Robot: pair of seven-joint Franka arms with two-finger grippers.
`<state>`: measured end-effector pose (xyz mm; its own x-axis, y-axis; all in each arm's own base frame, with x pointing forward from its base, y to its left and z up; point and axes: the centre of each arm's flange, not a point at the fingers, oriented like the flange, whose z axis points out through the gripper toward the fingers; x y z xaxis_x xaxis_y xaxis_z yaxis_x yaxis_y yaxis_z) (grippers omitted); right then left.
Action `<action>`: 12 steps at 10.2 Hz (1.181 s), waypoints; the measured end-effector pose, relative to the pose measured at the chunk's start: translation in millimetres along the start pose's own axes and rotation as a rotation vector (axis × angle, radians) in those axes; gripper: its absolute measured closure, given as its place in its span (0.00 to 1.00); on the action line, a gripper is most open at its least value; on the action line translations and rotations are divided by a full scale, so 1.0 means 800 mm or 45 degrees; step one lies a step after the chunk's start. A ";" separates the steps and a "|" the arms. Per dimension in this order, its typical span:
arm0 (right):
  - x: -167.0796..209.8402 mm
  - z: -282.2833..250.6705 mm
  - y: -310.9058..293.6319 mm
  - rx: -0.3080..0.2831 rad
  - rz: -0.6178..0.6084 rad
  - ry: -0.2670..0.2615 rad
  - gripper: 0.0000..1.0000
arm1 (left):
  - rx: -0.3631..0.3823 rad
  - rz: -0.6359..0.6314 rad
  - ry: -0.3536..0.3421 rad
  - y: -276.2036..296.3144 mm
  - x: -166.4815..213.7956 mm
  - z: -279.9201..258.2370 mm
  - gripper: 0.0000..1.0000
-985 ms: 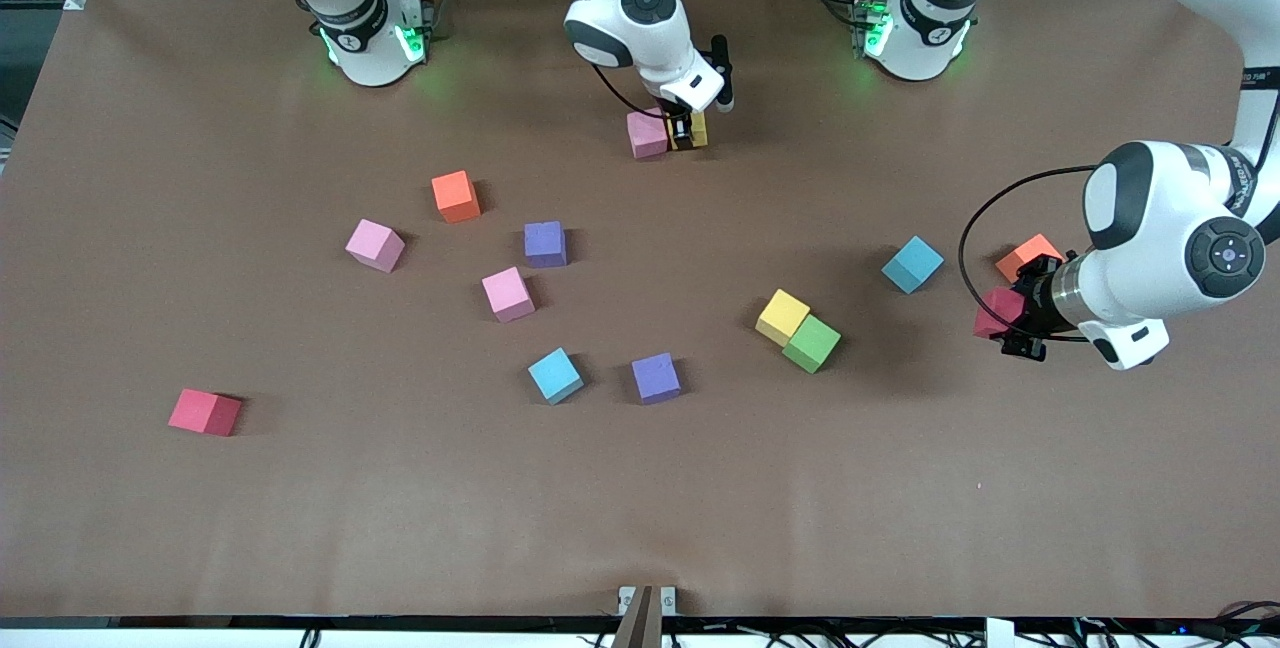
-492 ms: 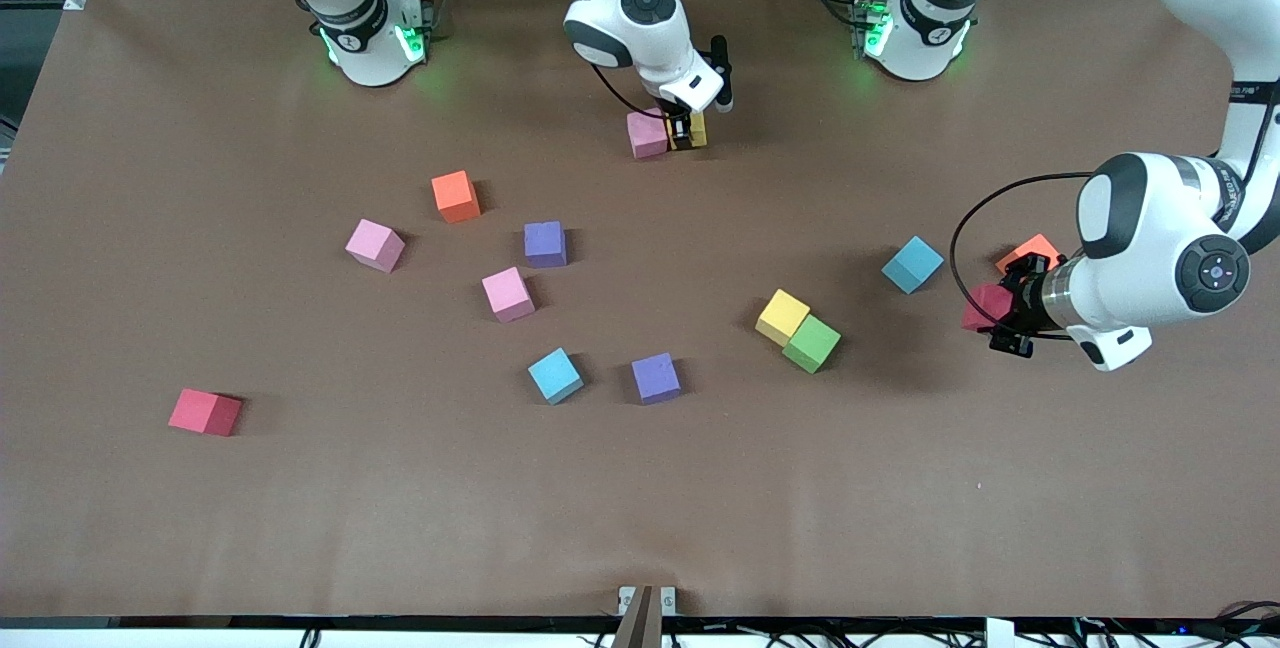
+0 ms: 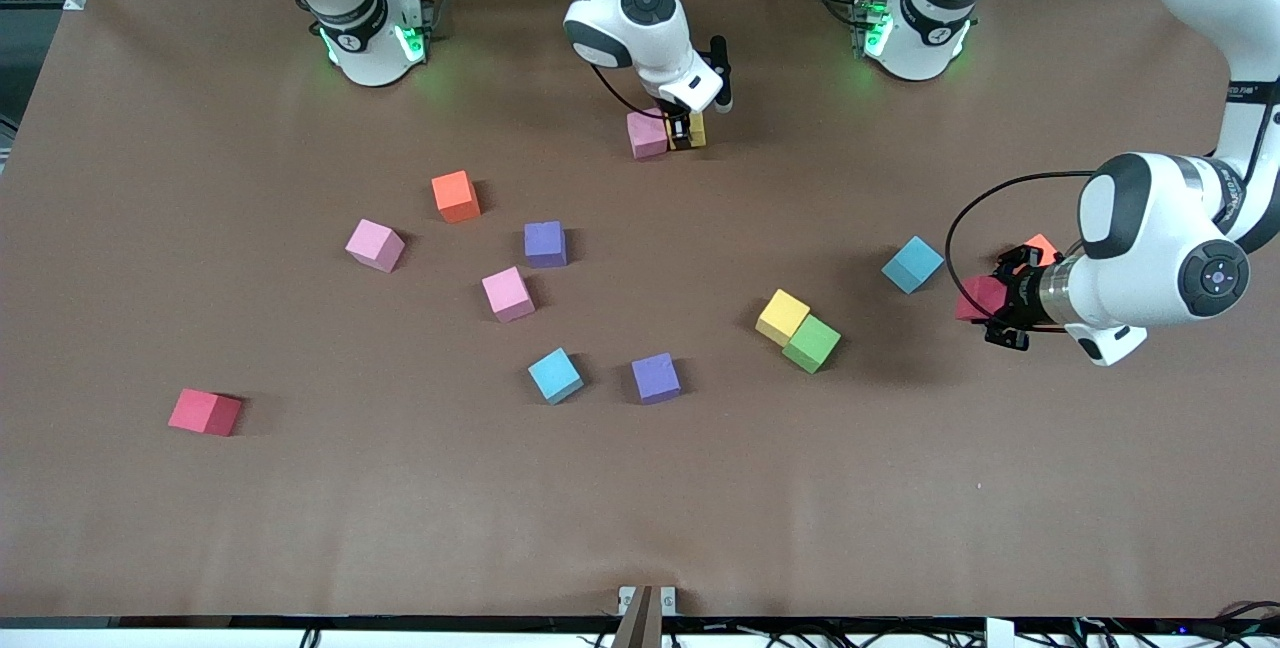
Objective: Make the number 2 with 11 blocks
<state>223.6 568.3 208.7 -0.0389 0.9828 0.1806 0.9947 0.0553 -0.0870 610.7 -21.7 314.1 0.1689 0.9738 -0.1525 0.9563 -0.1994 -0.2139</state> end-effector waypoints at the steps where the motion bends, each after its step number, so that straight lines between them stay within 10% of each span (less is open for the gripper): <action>1: -0.001 0.000 0.002 -0.001 0.003 -0.001 0.44 | -0.001 -0.001 -0.009 0.000 -0.002 0.000 0.38; 12: -0.008 0.004 0.004 0.007 0.005 -0.027 0.44 | 0.037 0.061 -0.028 0.008 -0.042 0.021 0.38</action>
<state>226.8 562.9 204.2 -0.0371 0.9865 0.1595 0.9943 0.0524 -0.0929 606.7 -57.6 301.4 0.2089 0.9605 -0.1840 0.9399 -0.2491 -0.2334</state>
